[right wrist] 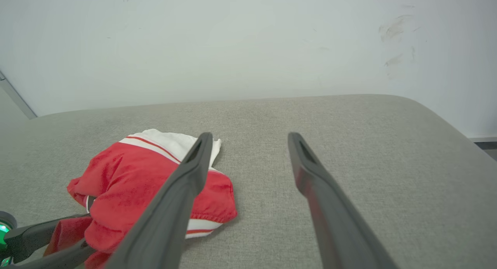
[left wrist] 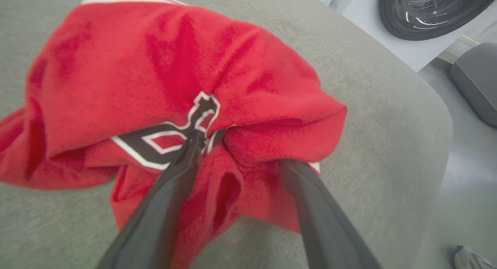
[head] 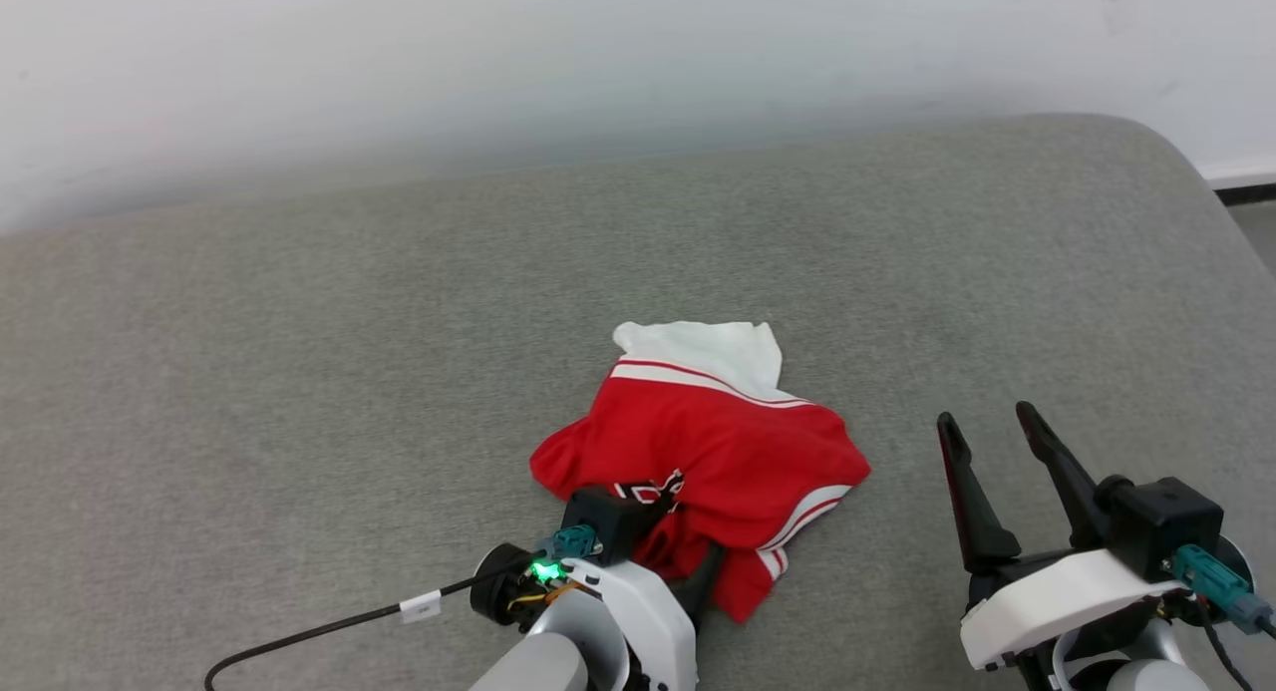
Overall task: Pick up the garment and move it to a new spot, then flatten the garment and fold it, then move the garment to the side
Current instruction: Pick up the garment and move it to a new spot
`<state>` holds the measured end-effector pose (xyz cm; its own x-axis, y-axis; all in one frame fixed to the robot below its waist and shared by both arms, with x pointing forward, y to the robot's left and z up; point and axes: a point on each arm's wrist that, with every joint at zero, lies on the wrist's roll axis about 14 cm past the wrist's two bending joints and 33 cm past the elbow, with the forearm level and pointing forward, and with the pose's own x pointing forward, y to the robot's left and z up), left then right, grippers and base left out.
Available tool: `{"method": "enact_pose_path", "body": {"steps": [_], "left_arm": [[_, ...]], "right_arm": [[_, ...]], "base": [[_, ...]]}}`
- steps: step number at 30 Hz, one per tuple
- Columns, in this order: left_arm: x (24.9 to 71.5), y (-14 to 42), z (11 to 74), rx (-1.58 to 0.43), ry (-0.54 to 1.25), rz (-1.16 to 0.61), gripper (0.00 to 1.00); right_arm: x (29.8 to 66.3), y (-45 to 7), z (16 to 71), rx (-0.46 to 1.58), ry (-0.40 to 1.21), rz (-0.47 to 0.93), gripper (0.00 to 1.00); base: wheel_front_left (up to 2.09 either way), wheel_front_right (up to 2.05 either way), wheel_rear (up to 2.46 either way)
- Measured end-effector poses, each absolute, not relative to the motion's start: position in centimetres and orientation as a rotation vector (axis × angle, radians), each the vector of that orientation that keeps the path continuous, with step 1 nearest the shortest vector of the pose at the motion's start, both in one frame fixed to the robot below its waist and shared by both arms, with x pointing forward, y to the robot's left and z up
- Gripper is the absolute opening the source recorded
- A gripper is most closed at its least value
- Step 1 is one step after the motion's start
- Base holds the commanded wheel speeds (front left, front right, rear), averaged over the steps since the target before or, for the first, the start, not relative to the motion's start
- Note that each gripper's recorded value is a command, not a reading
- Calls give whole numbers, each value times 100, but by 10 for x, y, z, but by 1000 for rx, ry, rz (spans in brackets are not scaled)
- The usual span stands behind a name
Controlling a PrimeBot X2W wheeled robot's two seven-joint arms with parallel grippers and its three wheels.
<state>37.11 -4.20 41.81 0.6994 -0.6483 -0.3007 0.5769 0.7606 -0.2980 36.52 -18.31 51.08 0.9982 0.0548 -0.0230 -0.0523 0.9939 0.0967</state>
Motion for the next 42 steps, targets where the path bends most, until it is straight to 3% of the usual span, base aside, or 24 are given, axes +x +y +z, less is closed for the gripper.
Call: {"method": "enact_pose_path", "body": {"steps": [11,18,27,42], "left_arm": [[394,-13,508,-133,31,-609,100],[404,52,540,-119,-85,-395,100],[398,146,535,-53,-77,-124,100],[377,168,519,-42,-13,-73,100]], "right_arm": [[372,-164,521,92,0,115,100],[368,-157,530,87,-17,139,100],[359,-160,535,79,-25,132,100],[350,-169,532,84,-13,105,100]], "base": [[0,0,0],[0,0,0],[0,0,0],[0,0,0]]}}
